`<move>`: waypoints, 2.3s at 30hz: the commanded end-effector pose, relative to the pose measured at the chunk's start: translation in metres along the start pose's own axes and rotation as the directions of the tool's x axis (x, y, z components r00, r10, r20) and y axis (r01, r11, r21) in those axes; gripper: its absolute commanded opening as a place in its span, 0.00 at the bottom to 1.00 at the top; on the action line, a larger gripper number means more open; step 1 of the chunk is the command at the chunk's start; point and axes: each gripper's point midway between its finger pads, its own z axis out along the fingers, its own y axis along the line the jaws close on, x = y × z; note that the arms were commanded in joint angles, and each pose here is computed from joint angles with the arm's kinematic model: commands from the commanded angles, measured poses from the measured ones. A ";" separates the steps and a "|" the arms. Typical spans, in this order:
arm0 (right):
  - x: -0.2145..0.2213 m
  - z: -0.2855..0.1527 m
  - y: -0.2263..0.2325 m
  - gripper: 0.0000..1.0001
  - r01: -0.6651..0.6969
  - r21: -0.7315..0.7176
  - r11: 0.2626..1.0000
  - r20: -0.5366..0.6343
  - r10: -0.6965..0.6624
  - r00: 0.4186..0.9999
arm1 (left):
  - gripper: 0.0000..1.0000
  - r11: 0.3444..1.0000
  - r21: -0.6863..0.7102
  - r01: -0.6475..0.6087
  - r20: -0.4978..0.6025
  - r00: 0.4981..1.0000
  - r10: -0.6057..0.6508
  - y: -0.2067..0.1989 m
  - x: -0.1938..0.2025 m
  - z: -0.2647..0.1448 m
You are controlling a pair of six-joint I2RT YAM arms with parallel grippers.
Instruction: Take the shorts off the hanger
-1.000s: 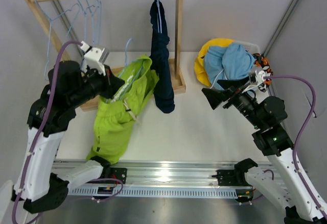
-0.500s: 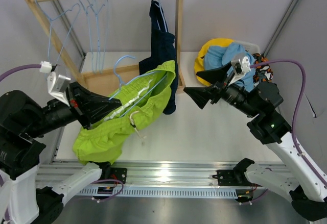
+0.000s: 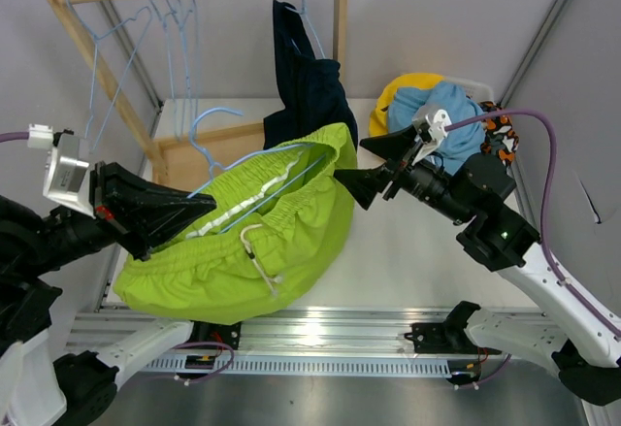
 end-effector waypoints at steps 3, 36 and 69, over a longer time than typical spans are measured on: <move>-0.011 0.008 0.001 0.99 0.029 0.006 1.000 0.045 -0.029 0.999 | 0.00 0.991 0.092 -0.093 0.136 0.987 0.080 -0.037 -0.037 -0.021; -0.057 -0.080 -0.160 0.00 -0.060 0.502 0.863 0.207 -0.053 0.977 | 0.00 0.980 -0.190 -0.053 0.002 0.999 0.054 0.034 0.002 -0.007; -0.136 -0.050 -0.107 0.00 0.053 0.334 0.941 0.161 -0.112 0.980 | 0.00 0.569 -0.820 -0.066 -0.138 0.987 -0.086 0.183 0.045 -0.029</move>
